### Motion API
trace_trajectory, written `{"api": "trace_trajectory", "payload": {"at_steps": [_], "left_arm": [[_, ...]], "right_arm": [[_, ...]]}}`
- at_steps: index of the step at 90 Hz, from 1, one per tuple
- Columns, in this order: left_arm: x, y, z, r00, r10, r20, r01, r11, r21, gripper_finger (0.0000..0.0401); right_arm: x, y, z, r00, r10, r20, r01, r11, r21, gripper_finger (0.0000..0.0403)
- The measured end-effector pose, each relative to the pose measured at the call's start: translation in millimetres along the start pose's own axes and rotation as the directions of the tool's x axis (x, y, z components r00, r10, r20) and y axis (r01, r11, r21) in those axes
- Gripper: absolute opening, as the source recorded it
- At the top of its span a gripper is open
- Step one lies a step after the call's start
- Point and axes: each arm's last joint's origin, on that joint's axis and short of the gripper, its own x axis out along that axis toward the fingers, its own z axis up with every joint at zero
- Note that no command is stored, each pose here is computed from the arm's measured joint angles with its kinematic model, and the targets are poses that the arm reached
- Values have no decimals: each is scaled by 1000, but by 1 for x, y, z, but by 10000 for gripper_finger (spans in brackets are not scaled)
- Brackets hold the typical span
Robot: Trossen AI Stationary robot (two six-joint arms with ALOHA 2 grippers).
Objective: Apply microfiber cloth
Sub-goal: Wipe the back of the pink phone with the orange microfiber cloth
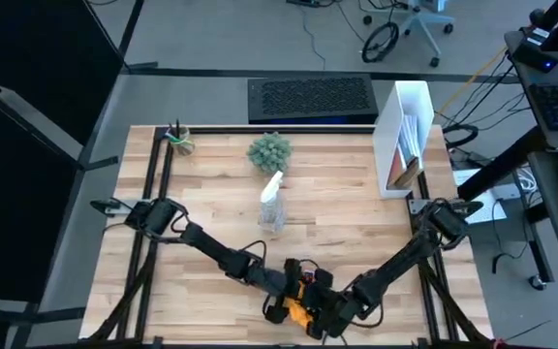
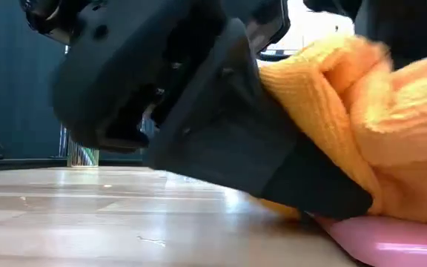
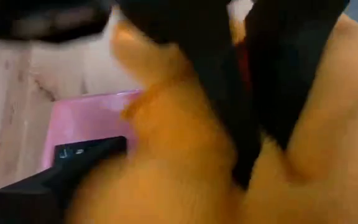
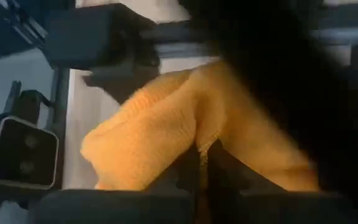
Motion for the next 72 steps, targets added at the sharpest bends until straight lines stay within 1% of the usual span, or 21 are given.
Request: {"api": "trace_trajectory", "payload": {"at_steps": [11,28,33,52,65,72], "left_arm": [[0,0,1,1000,-8,11,8,1000,-19,395],[0,3,2,1000,9,11,-9,999,-36,395],[0,3,2,1000,17,11,-16,999,-38,395],[0,3,2,1000,18,16,-17,999,-39,395],[0,3,2,999,17,27,-16,999,-42,395],[0,3,2,1000,17,25,-16,999,-40,395]], "right_arm": [[-8,5,-10,1000,-10,-29,11,1000,26,0],[-36,9,-13,990,-18,-138,17,1000,-12,0],[-44,8,-11,988,-28,-151,24,999,-25,0],[-64,12,5,994,1,-108,-4,1000,-29,0],[-66,6,8,995,-100,-6,100,994,-46,0],[-55,0,4,989,-146,-8,146,989,-21,0]]}}
